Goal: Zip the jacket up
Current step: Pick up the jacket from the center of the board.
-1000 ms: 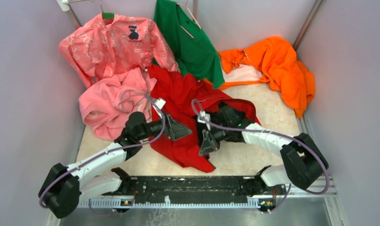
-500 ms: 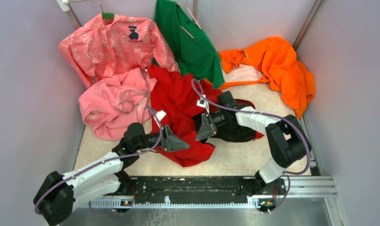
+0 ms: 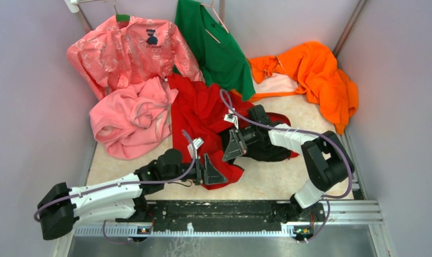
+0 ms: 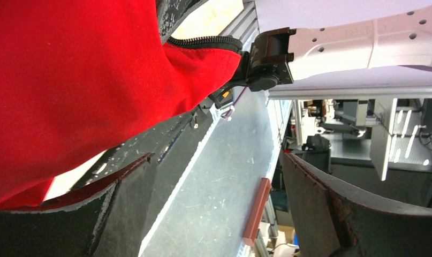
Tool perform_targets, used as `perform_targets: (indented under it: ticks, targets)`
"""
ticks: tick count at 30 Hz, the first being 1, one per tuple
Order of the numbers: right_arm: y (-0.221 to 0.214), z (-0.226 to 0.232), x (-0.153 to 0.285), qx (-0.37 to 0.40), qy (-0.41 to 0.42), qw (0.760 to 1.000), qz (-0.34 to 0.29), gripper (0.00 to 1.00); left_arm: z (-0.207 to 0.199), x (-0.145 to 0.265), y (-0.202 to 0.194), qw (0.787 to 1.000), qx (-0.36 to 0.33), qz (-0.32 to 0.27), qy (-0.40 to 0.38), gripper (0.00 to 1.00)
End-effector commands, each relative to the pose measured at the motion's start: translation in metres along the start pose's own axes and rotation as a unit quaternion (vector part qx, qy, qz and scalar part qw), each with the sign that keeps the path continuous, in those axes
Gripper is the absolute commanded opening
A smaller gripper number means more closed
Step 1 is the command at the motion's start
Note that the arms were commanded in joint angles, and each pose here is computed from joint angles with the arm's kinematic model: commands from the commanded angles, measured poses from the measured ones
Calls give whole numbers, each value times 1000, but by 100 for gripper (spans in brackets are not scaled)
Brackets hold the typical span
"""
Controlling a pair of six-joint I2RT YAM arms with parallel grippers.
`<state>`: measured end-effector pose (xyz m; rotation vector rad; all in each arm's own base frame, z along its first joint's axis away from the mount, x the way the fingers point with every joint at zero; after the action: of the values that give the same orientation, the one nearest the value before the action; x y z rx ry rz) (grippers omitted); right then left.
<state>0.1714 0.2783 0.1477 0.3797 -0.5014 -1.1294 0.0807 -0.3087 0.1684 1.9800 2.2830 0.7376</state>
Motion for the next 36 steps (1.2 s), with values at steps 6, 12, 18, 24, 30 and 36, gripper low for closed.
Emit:
perform_targets:
  ticks: [6,12,18,24,30,36]
  targets:
    - [9,20,1,34,40,999,-14,0,-4,-26,-15,995,93,-37,-13,91]
    - [5,20,2,41,42,998,-12,0,21,-36,-11,992,98,-69,33,72]
    - [0,15,2,58,18,998,0,1,38,-38,-3,988,96,-101,66,63]
    - [-11,11,2,99,-17,994,32,17,57,-36,-3,983,107,-118,88,54]
    - [-17,16,5,120,-23,992,41,37,65,-32,-1,981,108,-128,102,47]
    - [-31,15,11,135,-42,988,68,50,69,-30,1,980,103,-131,105,46]
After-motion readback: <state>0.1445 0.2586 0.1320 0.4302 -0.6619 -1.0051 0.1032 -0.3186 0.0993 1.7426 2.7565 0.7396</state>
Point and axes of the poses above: each gripper's point midway between its finger pads, its own x axis back along the fingers, its own z axis along the line the jaws close on, y = z × x, the point moved 1 cm from there along x, back along the fingers, and after that the axes turned 1 degree about -x, right-handed, at the moved point
